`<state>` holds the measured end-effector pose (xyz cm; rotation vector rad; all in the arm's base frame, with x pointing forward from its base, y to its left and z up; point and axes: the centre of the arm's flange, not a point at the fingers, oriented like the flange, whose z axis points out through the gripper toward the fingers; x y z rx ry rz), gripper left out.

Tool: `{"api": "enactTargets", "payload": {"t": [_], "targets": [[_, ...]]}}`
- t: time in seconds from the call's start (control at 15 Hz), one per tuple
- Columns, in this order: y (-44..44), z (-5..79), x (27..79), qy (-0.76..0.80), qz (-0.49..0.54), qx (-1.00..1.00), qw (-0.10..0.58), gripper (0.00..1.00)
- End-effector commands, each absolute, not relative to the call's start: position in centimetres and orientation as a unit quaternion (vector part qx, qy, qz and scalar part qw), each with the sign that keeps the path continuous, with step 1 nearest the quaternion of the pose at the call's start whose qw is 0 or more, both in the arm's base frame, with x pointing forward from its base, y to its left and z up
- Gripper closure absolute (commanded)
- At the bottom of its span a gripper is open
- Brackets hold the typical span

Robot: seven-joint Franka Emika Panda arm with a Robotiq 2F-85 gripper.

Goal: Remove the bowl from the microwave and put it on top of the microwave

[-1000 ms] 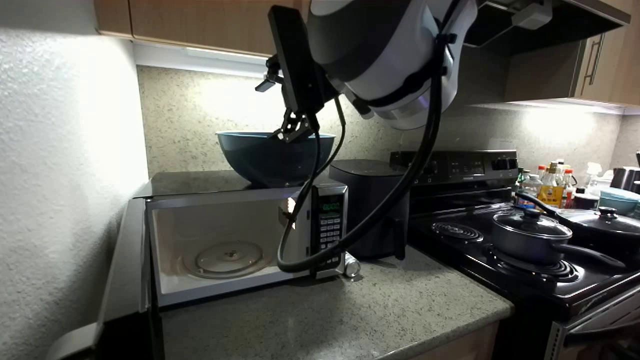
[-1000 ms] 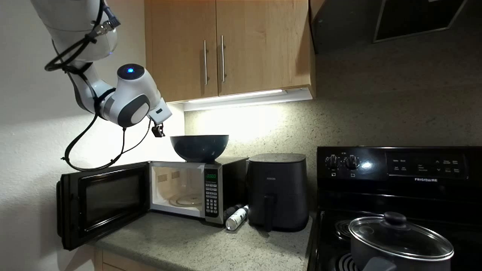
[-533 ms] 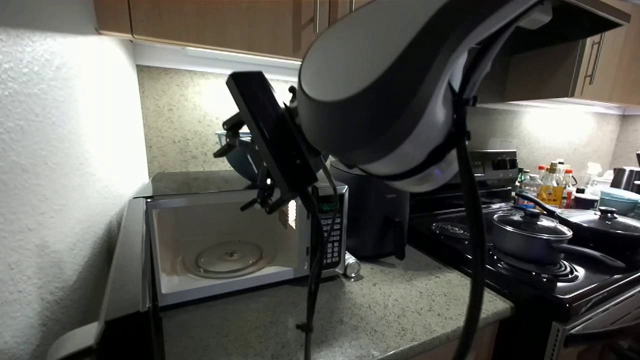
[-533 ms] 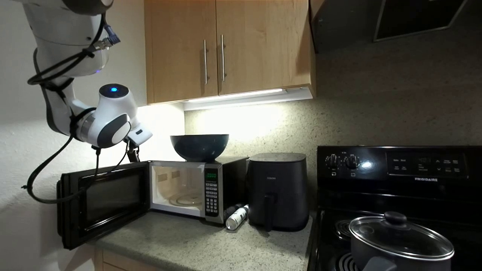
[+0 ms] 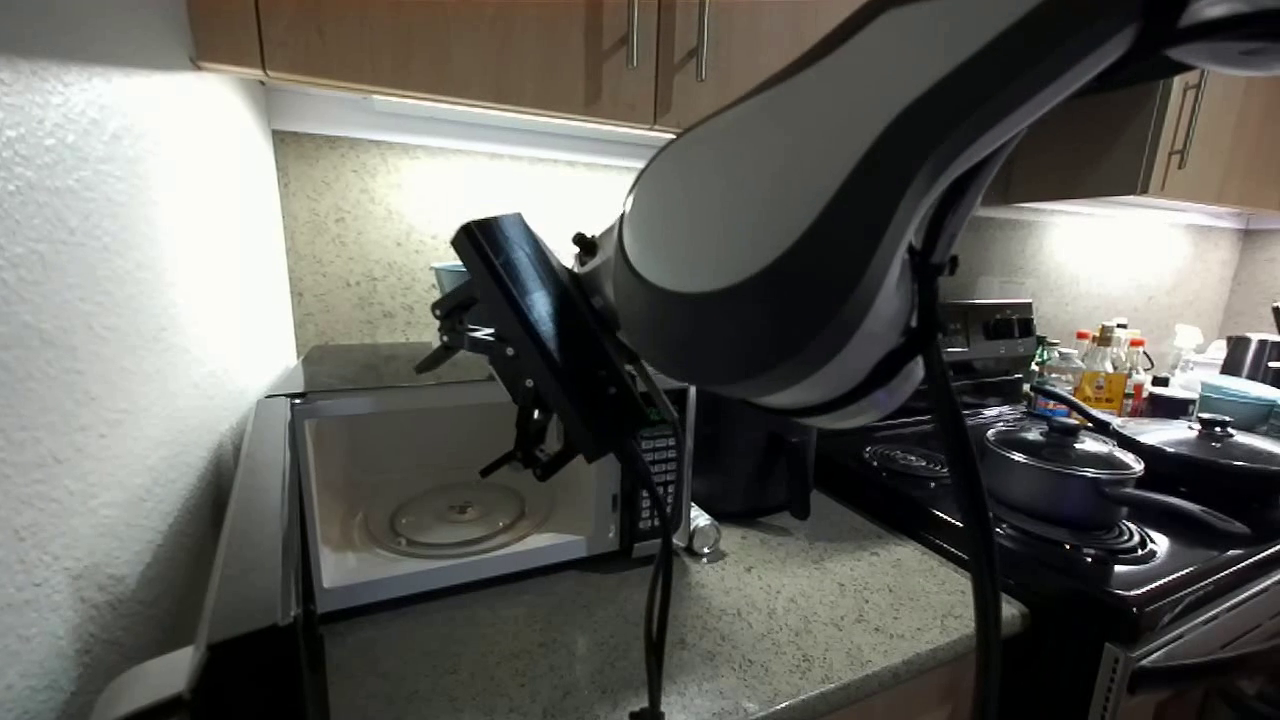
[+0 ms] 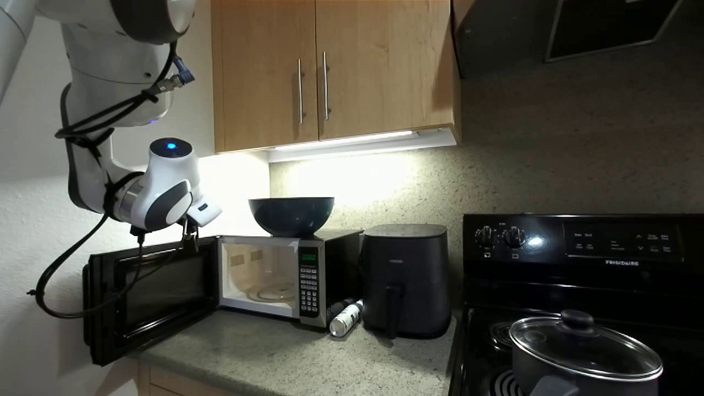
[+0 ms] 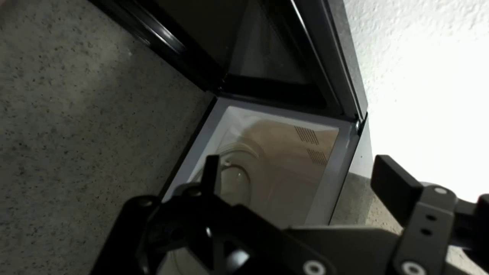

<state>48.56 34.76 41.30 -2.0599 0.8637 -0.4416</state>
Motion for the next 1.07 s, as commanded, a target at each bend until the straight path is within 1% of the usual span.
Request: {"api": "enactTargets", "payload": {"t": [0.0, 0.33, 0.67, 0.93, 1.0], "targets": [[36.8, 41.2, 48.5, 0.315, -0.099, -0.841, 0.429, 0.00], [40.1, 40.1, 48.6, 0.301, -0.013, -0.860, 0.412, 0.00], [41.7, 37.6, 48.4, 0.274, 0.036, -0.882, 0.383, 0.00], [42.9, 37.2, 47.0, 0.226, 0.033, -0.898, 0.376, 0.00], [43.1, 37.1, 46.8, 0.215, 0.010, -0.902, 0.373, 0.00]]}}
